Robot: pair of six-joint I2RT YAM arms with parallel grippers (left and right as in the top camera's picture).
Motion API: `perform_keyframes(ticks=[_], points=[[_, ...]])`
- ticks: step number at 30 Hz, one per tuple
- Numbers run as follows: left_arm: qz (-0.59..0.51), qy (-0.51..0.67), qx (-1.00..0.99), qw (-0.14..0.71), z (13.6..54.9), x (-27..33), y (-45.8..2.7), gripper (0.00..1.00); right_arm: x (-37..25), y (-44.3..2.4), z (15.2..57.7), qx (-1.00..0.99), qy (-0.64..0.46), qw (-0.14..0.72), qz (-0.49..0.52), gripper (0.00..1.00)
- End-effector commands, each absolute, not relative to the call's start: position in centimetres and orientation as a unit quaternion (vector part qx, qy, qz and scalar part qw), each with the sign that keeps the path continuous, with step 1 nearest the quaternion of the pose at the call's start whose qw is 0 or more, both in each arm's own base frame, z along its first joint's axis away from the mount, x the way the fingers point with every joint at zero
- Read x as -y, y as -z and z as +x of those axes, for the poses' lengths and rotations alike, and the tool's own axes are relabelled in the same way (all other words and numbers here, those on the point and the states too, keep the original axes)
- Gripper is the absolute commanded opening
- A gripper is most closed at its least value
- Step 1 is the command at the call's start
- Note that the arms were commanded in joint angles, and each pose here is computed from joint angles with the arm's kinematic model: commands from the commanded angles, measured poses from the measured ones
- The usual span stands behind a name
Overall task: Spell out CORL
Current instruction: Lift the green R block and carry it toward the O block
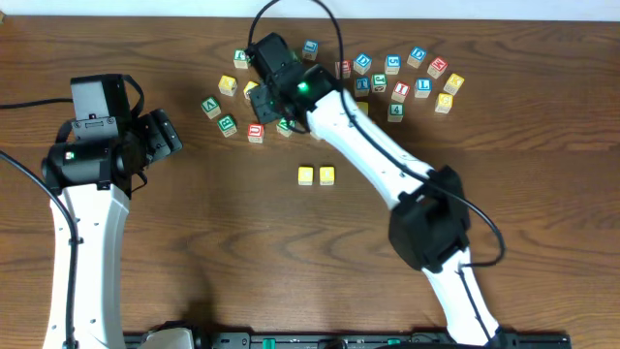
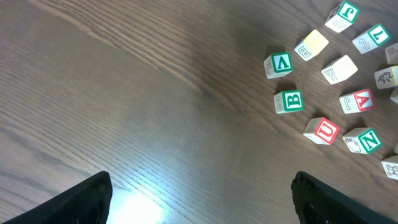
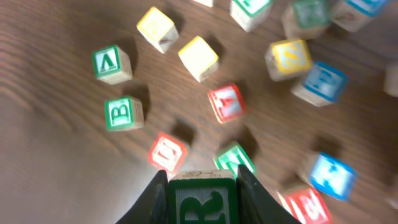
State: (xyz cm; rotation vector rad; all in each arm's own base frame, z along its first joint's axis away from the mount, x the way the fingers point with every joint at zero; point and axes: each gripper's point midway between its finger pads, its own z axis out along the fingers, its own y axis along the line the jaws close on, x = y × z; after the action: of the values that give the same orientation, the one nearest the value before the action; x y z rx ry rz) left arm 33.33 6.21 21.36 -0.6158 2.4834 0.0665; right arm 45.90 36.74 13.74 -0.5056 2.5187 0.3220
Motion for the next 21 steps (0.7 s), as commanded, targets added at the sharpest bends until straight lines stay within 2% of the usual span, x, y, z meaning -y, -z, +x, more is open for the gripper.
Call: perform_keyframes(ticks=[1, 5, 6, 8, 13, 21], points=[[-0.233, -0.029, -0.928, 0.29, 33.1, -6.4, -21.7, 0.91, -33.2, -19.7, 45.8, -0.936, -0.123, 0.295, -0.15, 0.23], [-0.233, -0.029, -0.928, 0.289, 33.1, -6.4, -21.7, 0.91, -27.8, -22.6, 44.0, -0.951, -0.1, 0.266, -0.118, 0.23], [-0.233, -0.029, -0.928, 0.289, 33.1, -6.4, -21.7, 0.91, -24.6, -23.3, 42.5, -0.963, -0.081, 0.237, -0.101, 0.23], [-0.233, -0.029, -0.928, 0.289, 33.1, -6.4, -21.7, 0.91, -22.7, -23.3, 41.3, -0.971, -0.067, 0.211, -0.087, 0.22], [-0.233, -0.029, -0.928, 0.289, 33.1, -6.4, -21.7, 0.91, -18.5, -21.4, 38.3, -0.991, -0.025, 0.12, -0.045, 0.2], [-0.233, -0.029, -0.928, 0.289, 33.1, -6.4, -21.7, 0.91, -17.4, -15.0, 36.9, -0.998, 0.007, 0.057, -0.017, 0.23]])
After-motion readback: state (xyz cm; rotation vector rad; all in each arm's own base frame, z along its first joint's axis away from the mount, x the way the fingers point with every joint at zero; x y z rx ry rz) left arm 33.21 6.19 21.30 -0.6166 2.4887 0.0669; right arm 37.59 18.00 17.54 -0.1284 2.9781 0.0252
